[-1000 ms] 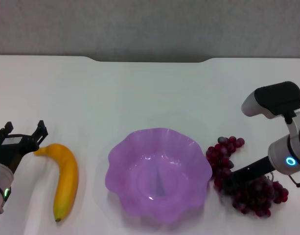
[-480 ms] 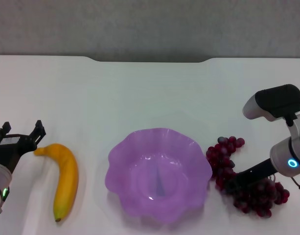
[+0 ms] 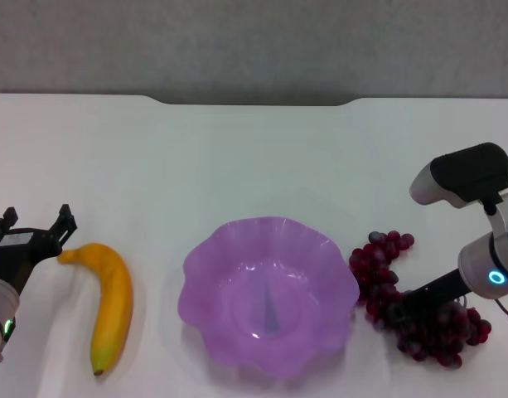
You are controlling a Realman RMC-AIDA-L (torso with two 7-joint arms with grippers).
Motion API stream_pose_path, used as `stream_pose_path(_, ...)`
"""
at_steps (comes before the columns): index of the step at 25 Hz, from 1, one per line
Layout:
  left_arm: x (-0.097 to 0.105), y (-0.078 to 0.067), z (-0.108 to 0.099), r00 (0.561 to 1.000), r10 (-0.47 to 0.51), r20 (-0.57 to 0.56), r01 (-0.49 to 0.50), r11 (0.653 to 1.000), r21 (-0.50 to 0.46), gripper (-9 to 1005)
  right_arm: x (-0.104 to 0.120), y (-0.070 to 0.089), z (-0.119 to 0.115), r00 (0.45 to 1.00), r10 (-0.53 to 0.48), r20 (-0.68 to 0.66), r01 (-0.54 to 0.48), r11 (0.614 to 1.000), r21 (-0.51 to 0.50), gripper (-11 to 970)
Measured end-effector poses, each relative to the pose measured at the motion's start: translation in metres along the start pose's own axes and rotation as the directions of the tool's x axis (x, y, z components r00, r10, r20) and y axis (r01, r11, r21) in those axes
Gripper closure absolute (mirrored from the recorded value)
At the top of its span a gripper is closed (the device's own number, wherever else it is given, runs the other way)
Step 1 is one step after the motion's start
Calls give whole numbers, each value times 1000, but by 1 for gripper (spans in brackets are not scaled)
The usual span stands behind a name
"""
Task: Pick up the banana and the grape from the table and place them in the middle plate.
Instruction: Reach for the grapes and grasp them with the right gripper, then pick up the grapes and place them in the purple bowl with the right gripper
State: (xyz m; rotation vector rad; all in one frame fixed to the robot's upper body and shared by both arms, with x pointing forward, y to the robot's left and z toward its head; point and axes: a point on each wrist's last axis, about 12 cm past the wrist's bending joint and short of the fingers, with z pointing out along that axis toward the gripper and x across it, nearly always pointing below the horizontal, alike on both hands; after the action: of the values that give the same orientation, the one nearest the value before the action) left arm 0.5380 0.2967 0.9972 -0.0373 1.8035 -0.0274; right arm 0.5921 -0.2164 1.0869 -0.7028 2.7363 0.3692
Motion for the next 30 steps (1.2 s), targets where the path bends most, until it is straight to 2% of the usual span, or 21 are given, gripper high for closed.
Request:
stream_pose_path(21, 1, 1, -1, 1000, -2, -3, 2, 1000, -4, 106, 0, -3, 0, 998, -22, 63, 21, 1000, 18, 799)
stream_pose_path(30, 1, 1, -1, 1000, -1, -2, 1, 1000, -4, 105, 2, 0, -8, 990, -44, 133, 40, 999, 30, 803)
